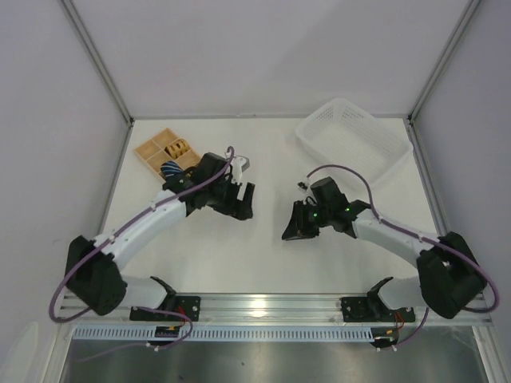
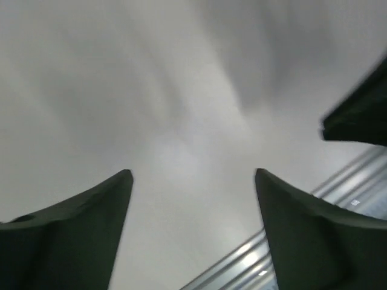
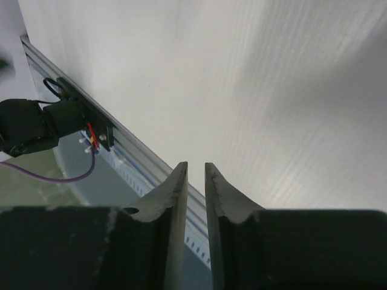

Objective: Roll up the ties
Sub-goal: Place the rolled tie into the container

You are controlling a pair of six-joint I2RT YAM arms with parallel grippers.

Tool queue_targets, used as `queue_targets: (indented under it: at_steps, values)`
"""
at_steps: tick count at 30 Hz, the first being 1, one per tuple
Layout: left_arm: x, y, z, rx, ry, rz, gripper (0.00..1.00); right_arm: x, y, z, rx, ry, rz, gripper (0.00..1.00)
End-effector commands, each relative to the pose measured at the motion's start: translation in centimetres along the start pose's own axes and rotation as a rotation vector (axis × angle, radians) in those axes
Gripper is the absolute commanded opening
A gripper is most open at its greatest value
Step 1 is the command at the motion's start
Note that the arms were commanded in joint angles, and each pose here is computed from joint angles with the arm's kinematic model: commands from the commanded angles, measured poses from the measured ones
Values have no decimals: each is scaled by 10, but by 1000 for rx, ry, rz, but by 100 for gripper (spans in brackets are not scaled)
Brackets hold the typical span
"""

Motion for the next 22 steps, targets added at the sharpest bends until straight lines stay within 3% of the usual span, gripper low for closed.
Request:
queue_targets:
  at_steps: [1,2,6,8,9,17,22]
  values:
    - [4,-59,28,-296,-242,11,99,4,7,27,-25,-234,51,25]
    - [-1,-66,31,-333,-314,2,100,6,7,32,-31,-296,48,30]
    - [-20,-88,41,-389,-361,-49,100,-12,-8,52,-2,-456,5,76]
    - [-30,-89,39,-382,-357,-63,100,-16,-14,53,20,-495,-21,87]
    - [-32,-92,44,-394,-383,-74,100,-19,-15,53,36,-504,-50,99]
    - [-64,-95,48,-473,-460,-15,100,-39,-26,72,153,-690,-69,100]
    - [-70,-90,58,-454,-586,42,100,-48,-28,82,240,-788,-64,100]
Point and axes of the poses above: each gripper's point midway between its finger pads, its own z axis back along the fingers, its own y axis along the line the jaws close on, x = y × z, the point moved 8 cm from there along z, back along the fingers, and after that the axes turned 9 degrees about -z, right-handed, at the moved point
